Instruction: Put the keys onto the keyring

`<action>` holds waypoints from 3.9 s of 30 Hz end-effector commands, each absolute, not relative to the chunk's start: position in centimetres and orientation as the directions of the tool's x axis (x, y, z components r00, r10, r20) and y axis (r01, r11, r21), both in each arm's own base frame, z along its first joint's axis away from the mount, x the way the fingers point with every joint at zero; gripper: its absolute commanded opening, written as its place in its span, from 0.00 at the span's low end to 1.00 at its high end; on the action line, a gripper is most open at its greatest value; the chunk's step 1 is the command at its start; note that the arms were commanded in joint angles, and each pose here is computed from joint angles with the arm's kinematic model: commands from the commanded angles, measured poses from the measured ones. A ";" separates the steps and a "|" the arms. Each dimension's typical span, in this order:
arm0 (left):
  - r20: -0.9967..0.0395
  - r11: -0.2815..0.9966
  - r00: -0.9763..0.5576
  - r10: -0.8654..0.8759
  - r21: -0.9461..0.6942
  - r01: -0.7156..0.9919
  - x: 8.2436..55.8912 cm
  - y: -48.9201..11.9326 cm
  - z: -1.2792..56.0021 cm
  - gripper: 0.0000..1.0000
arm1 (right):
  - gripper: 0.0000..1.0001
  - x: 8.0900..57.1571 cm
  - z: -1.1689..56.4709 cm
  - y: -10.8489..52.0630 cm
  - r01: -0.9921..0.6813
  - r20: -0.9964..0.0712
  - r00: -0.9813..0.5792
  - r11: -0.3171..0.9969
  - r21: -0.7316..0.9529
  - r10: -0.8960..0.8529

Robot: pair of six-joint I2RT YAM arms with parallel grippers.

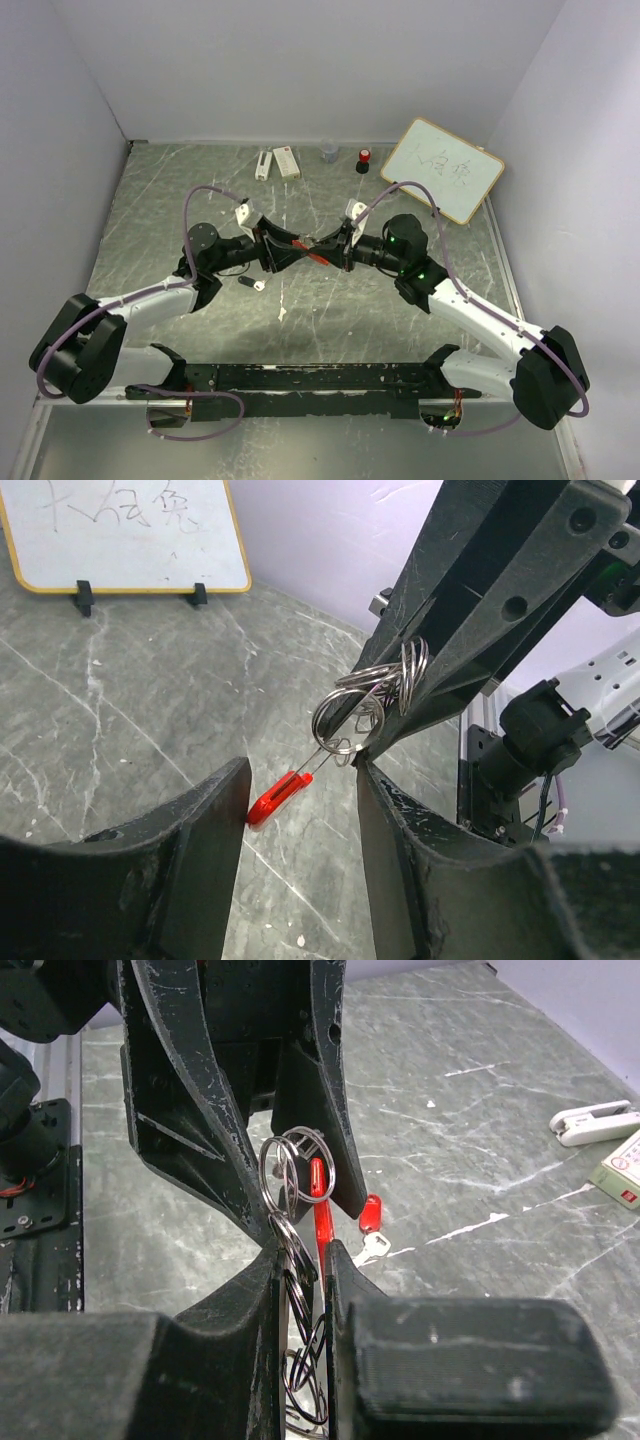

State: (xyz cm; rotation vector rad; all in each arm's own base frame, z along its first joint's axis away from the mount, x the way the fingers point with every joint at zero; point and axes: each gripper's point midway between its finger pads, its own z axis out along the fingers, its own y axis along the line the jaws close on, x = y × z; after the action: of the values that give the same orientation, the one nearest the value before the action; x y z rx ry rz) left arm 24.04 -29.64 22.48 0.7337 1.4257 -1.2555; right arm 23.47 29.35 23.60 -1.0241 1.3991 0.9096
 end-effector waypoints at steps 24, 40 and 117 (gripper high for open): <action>-0.945 0.266 -0.062 -0.322 -0.153 0.952 23.4 -29.8 28.6 0.54 | 0.00 22.8 20.0 29.3 -0.951 -0.993 -0.063 0.309 0.029 -0.101; -0.960 0.278 -0.111 -0.258 -0.183 0.943 23.6 -30.1 26.7 0.42 | 0.00 22.8 19.8 29.0 -0.947 -0.992 -0.060 0.321 0.022 -0.109; -0.955 0.551 -0.147 -0.256 -0.269 0.790 24.6 -25.7 20.4 0.54 | 0.00 25.8 28.0 27.9 -0.867 -0.994 -0.011 0.494 0.065 0.112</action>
State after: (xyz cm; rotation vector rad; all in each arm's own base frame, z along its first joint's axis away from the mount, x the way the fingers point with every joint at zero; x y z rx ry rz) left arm 24.67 -25.79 19.88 0.5047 1.4764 -0.9694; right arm 25.51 28.03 23.73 -0.7736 1.4928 0.8940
